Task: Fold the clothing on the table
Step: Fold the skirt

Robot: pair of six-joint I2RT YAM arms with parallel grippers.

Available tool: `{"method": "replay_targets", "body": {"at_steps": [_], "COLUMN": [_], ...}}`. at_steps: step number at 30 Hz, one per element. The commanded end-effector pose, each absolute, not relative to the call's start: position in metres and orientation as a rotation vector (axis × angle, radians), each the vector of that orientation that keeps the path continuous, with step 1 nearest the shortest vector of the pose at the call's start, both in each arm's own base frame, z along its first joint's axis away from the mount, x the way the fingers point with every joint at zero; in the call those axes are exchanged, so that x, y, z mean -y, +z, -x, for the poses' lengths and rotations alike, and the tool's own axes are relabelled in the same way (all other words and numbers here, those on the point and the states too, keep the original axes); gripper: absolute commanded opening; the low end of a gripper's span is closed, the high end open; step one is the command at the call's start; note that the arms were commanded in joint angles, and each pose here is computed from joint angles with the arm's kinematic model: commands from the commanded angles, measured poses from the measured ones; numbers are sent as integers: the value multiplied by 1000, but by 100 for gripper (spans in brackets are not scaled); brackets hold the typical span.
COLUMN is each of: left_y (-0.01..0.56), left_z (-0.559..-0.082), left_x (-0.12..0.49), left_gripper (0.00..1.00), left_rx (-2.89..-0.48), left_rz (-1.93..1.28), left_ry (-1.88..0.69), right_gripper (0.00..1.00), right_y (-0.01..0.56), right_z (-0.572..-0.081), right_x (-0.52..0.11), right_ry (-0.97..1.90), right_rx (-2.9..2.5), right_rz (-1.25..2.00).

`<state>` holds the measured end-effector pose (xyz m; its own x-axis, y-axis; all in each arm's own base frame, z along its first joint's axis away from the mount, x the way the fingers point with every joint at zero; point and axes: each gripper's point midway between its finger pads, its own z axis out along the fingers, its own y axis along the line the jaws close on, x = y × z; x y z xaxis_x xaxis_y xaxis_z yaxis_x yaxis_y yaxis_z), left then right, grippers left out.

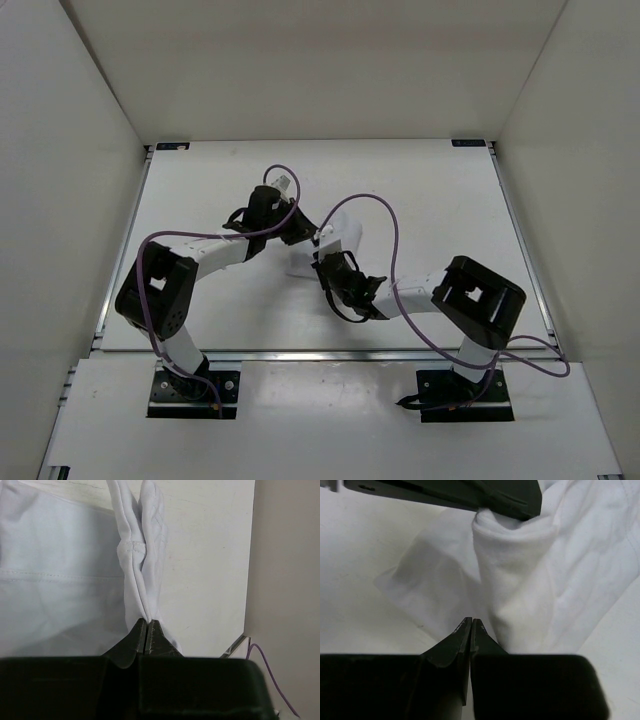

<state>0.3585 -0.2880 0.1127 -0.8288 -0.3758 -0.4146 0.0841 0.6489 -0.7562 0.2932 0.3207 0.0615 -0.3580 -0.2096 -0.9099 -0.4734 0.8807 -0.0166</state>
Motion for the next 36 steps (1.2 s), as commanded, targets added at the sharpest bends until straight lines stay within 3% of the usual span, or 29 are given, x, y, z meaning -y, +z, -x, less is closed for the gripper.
{"method": "replay_targets", "body": {"at_steps": [1, 9, 23, 36], "left_y": [122, 118, 137, 152], "left_z": [-363, -366, -370, -323], "left_x": [286, 283, 262, 255], "left_gripper": [0, 0, 0, 0], "left_rx": [-2288, -2293, -2249, -2243], "left_rz": [214, 224, 226, 152], "left_ry": [-1121, -1121, -1067, -974], "right_gripper": [0, 0, 0, 0], "right_y": [67, 42, 34, 25], "right_z": [-312, -311, -293, -294], "right_x": [-328, -332, -287, -295], "right_ry": [278, 240, 203, 272], "right_rx": [-1915, -1961, -2018, -2074], "right_rz": [448, 488, 326, 250]}}
